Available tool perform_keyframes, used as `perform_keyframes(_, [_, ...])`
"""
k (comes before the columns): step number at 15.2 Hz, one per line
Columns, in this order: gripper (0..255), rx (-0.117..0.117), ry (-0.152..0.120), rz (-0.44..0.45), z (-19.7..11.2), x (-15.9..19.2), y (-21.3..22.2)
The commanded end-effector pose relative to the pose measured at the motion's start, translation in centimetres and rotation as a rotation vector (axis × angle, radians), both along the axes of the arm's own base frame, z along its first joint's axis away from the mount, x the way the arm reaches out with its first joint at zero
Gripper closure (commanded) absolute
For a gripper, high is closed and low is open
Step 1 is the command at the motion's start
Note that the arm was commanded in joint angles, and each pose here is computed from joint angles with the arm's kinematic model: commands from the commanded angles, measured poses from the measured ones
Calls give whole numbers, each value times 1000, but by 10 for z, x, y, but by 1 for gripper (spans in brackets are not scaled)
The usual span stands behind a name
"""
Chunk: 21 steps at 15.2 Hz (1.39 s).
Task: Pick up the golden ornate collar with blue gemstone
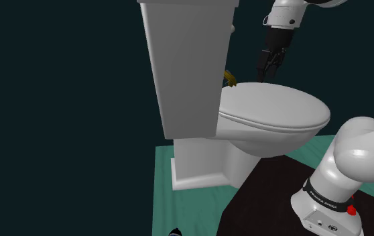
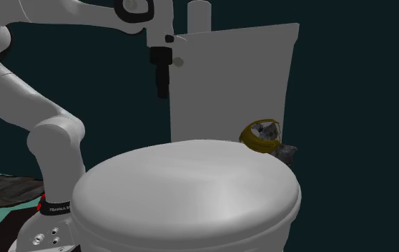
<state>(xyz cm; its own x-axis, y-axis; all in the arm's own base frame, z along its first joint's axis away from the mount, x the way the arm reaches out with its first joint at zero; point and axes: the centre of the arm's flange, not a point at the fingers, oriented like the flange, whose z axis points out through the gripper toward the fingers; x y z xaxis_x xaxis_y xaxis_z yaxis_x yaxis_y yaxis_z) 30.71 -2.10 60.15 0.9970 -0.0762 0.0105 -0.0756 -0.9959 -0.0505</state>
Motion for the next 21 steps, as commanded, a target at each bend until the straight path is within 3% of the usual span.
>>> perform_keyframes(1, [0, 0, 0, 0, 0, 0, 0])
perform_keyframes(21, [0, -113, -151, -106, -41, 187, -135])
